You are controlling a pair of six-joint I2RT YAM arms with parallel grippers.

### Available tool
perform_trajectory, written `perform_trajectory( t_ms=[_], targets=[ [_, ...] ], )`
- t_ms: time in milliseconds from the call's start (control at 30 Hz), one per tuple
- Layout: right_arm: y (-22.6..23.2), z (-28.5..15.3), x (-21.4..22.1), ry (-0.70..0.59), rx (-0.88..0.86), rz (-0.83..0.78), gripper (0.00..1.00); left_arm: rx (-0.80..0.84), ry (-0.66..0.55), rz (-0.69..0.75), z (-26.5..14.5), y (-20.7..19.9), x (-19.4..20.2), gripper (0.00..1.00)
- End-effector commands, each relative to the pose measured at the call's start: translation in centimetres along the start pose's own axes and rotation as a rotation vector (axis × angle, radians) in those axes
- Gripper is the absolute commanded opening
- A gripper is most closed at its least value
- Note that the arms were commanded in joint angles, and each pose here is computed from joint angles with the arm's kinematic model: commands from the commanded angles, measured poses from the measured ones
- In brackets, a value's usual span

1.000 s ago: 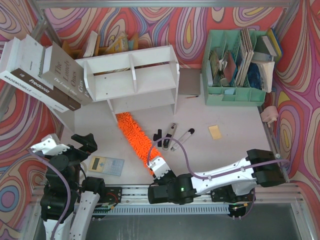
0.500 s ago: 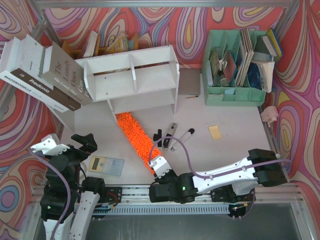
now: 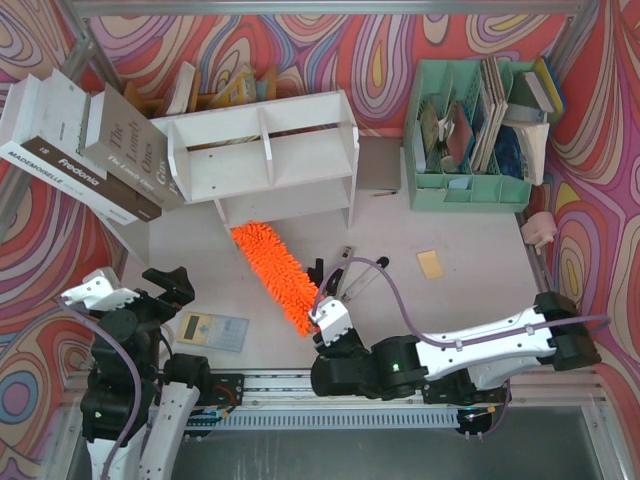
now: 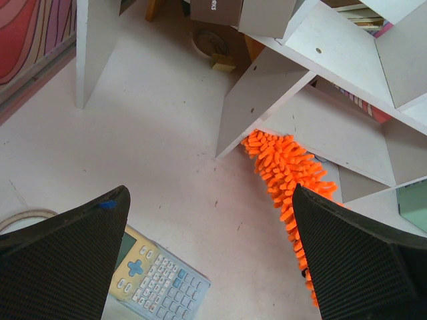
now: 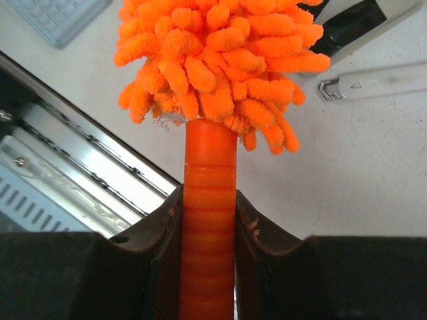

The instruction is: Dust the bookshelf with a duster

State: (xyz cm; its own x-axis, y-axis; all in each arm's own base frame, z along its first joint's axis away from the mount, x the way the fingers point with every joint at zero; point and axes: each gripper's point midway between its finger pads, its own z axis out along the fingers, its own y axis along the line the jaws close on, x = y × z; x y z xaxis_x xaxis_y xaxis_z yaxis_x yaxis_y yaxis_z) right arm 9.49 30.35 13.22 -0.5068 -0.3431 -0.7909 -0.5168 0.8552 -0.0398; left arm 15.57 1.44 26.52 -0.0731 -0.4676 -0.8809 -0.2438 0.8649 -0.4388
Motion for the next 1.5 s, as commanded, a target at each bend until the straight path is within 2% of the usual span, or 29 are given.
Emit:
perform_trajectory(
  t_ms=[0, 200, 333, 767, 867, 1167, 1300, 1467],
  targets=[
    [1.1, -0.4, -2.6, -0.115, -0.044, 0.07, 0.0, 0.002, -0.008, -0.008, 0.1, 0.0, 0.0, 0.99],
    [1.4, 2.0, 2.9, 0.05, 0.006, 0.003, 0.0, 0.002, -0.01, -0.009, 0.1, 0.0, 0.0, 0.99],
    [1.2, 2.6, 4.7, 0.106, 0.034, -0.02, 0.0, 0.005, -0.006, -0.007, 0.1, 0.0, 0.1, 0.99],
    [1.0, -0.7, -2.3, -0.065, -0.044, -0.047, 0.0, 0.002, -0.011, -0.01, 0.0, 0.1, 0.0, 0.99],
    [1.1, -0.8, -1.9, -0.062, -0.069, -0.03, 0.0, 0.002, -0.016, -0.013, -0.1, 0.1, 0.0, 0.98],
    [-0.1, 0.3, 3.4, 0.077, -0.016, -0.041, 0.0, 0.009, -0.009, -0.011, 0.1, -0.1, 0.1, 0.98],
    [-1.7, -1.4, 2.2, 0.044, 0.002, -0.103, 0.0, 0.005, -0.008, -0.011, 0.1, 0.0, 0.1, 0.99],
    [-2.0, -4.0, -0.4, -0.033, -0.099, -0.141, 0.0, 0.0, -0.011, -0.011, 0.1, 0.1, 0.0, 0.98]
  ],
)
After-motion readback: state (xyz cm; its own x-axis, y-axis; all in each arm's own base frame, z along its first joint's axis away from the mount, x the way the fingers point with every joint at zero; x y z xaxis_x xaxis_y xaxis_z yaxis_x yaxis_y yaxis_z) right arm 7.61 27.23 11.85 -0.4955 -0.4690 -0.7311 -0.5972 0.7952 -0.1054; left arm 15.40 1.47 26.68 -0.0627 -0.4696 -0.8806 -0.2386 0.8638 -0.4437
